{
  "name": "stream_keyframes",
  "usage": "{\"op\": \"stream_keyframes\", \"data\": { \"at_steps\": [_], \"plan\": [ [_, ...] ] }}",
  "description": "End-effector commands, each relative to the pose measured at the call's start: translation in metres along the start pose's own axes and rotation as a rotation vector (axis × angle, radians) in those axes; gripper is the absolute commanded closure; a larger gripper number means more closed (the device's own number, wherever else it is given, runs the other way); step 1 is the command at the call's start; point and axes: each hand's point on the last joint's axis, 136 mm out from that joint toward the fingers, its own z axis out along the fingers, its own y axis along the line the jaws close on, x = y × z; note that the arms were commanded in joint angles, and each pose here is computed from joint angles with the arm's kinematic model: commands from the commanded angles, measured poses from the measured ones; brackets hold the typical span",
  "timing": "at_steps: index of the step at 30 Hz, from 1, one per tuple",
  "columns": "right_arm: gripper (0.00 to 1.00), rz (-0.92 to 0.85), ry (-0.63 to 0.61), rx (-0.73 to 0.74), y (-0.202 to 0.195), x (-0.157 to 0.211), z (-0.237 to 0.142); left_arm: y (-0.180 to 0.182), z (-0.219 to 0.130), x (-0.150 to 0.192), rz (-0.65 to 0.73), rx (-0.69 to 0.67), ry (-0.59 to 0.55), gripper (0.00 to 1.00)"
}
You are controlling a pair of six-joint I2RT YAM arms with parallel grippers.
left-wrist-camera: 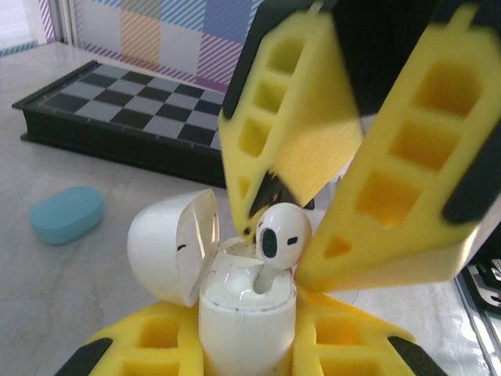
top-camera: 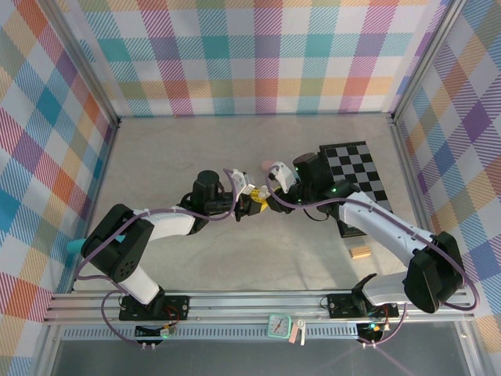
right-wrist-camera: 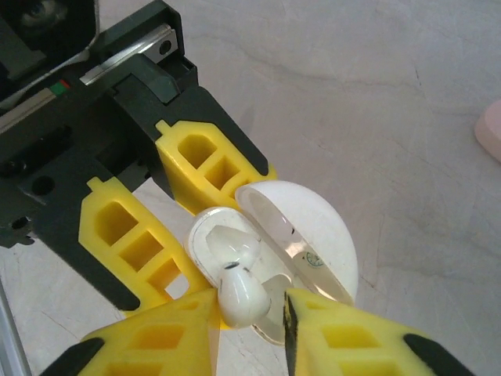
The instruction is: Insert the wireless bluetooth earbuds into the charging case
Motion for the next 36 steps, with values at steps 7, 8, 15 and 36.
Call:
{"op": "stream_keyframes", "data": {
  "at_steps": [7,8,15,36],
  "plan": [
    [0.56,0.061,-0.120,0.015,-0.001,-0.018,-0.032,-0.005,-0.007,-0.023,0.113,0.005,-0.073,0.86],
    [0.53,0.076,-0.144,0.006,-0.001,-0.021,-0.036,-0.005,-0.006,-0.022,0.113,0.006,-0.073,0.86],
    [0.30,0.176,-0.181,-0.033,-0.007,-0.030,-0.036,-0.005,-0.007,-0.028,0.125,0.002,-0.089,0.86],
    [0.25,0.245,-0.077,0.062,-0.036,0.003,-0.022,-0.004,-0.016,-0.039,0.105,-0.007,-0.131,0.86]
  ]
}}
